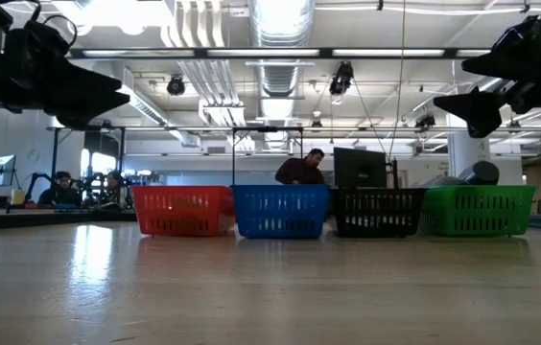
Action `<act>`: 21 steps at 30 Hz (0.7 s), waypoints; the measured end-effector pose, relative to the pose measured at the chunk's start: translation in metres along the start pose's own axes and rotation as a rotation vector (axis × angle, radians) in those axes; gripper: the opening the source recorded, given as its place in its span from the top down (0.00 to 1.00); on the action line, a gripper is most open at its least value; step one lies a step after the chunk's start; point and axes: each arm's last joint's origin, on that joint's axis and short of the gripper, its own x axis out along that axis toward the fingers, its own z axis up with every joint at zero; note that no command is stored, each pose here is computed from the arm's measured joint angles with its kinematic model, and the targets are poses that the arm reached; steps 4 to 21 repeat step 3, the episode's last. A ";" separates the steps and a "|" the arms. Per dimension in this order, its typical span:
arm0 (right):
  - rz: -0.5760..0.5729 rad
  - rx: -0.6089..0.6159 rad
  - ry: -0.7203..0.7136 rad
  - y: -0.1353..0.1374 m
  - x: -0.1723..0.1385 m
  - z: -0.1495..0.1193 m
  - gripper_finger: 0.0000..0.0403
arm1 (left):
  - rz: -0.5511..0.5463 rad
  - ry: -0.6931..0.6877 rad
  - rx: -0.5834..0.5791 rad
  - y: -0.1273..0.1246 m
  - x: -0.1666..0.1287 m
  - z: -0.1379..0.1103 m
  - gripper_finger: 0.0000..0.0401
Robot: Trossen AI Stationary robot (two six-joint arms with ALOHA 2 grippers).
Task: Pick & Place Travel size toiletries
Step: Return to Home Position
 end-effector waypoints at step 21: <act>0.000 0.000 0.000 0.000 0.000 0.000 0.16 | 0.001 0.000 -0.100 0.000 0.000 0.000 0.46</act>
